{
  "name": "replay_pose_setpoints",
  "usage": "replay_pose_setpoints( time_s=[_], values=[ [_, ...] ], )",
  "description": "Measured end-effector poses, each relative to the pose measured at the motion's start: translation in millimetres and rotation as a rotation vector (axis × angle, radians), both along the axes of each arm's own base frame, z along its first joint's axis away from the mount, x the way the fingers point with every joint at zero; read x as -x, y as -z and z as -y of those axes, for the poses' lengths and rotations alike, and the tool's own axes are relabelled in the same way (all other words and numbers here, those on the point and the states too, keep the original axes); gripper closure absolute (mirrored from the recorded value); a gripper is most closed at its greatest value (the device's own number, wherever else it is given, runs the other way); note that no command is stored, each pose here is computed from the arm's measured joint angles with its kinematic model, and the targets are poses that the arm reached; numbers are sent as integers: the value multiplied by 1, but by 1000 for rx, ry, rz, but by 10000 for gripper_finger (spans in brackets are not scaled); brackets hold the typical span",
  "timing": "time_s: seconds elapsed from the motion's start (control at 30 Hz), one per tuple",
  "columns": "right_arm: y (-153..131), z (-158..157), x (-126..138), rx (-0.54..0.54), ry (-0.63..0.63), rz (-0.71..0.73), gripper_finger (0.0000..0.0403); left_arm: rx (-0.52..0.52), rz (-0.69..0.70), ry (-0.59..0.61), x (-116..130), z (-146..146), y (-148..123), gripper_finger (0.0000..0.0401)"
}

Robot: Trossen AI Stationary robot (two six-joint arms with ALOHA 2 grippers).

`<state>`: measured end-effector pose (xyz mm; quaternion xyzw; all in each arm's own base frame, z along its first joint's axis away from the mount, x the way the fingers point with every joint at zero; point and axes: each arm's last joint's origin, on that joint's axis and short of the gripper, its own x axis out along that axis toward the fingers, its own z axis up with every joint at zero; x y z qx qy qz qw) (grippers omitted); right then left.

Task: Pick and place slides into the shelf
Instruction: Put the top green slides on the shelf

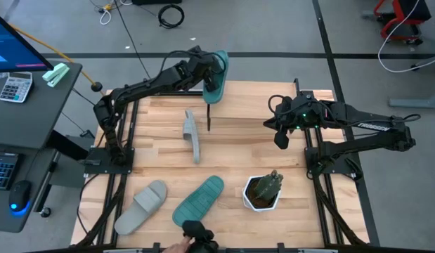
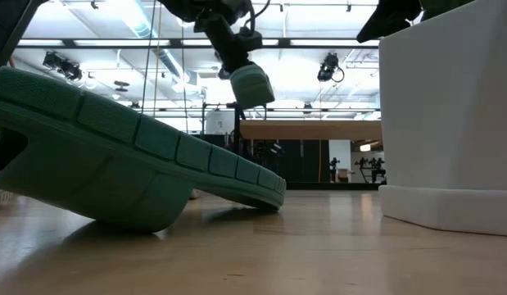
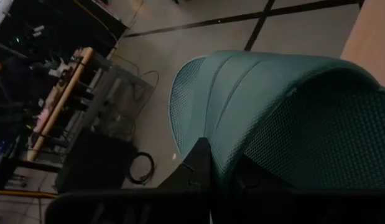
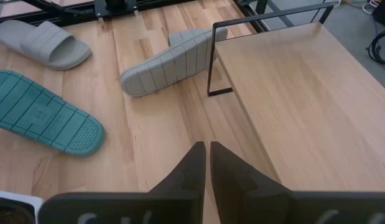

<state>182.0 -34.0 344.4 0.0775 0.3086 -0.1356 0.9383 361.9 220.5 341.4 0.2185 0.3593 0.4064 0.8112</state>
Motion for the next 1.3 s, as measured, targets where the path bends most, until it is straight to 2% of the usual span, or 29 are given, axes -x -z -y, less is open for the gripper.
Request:
replay_pose_setpoints(
  time_s=[0.2, 0.4, 0.57, 1.3],
  values=[
    [0, 0, 0, 4, -3, -2, 373, -2, 32, 16, -8, 8, 1, 389],
    [1, 0, 1, 4, -5, -12, 373, 14, 19, 26, -22, 9, 19, 389],
    [2, 0, 1, -2, -2, -27, 373, 14, -25, -18, -30, 3, 38, 389],
    [2, 0, 1, -4, -1, -27, 373, 51, -61, -24, -39, -3, 63, 389]
  ],
)
